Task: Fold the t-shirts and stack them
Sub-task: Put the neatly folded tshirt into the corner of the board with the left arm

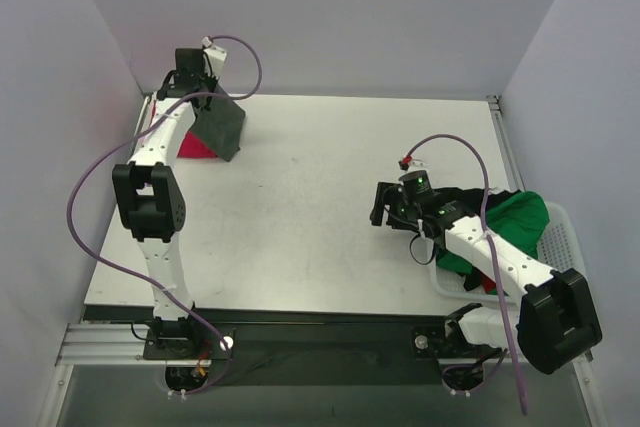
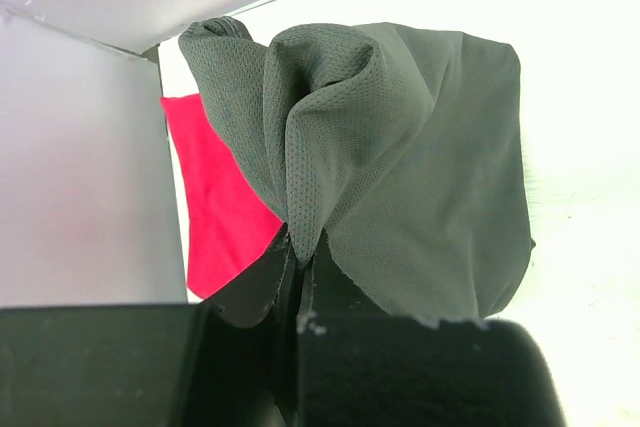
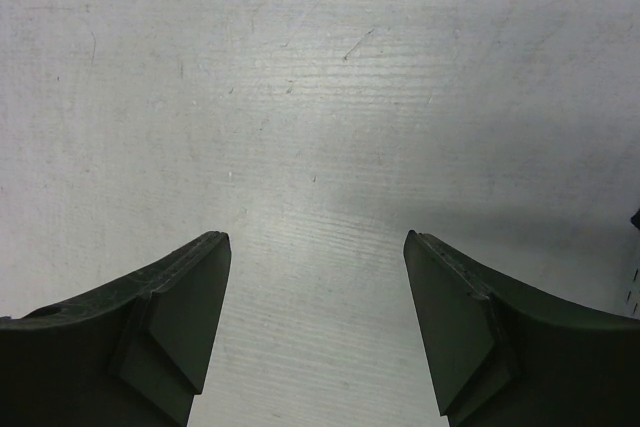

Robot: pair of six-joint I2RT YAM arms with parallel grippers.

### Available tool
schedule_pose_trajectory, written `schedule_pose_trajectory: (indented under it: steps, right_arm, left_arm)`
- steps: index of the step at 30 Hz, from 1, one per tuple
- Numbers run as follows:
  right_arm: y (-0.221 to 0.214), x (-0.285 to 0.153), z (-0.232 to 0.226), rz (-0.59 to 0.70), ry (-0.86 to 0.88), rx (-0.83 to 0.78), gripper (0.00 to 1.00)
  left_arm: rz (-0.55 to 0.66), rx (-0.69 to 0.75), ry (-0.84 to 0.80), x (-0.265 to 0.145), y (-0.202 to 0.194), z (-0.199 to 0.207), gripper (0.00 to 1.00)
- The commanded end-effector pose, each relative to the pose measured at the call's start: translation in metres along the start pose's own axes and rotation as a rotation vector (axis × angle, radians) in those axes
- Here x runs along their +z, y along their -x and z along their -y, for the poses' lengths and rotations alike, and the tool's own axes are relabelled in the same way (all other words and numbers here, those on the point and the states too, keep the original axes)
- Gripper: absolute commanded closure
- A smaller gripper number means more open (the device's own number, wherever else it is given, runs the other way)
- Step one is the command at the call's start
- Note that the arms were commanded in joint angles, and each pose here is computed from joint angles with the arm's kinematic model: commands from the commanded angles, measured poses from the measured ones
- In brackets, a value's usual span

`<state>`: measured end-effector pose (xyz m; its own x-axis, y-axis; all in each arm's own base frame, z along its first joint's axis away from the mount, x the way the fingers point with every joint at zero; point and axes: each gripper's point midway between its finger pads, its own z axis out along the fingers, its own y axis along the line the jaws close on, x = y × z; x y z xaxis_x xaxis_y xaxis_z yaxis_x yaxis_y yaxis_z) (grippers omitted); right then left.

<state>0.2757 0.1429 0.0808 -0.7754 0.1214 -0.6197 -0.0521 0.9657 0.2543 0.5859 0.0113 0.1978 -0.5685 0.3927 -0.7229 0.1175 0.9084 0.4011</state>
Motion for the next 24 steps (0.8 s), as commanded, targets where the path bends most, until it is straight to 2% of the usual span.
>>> schedule_pose_trajectory:
  steps: [1,21,22,24]
  right_arm:
    - [0.002,0.001,-0.003,0.001,0.014,-0.005,0.28]
    - [0.001,-0.001,-0.005,0.003,0.023,-0.007,0.28]
    - [0.0,-0.001,-0.004,0.0,0.022,-0.006,0.28]
    - [-0.001,-0.001,-0.004,0.0,0.023,-0.007,0.28]
  left_arm:
    - [0.077,-0.019,0.038,-0.021,0.031,-0.029,1.0]
    - [0.071,-0.064,0.032,-0.011,0.03,-0.044,1.0]
    - [0.062,-0.082,0.057,-0.006,0.023,-0.06,1.0]
    - [0.051,-0.086,0.059,-0.001,0.019,-0.061,1.0]
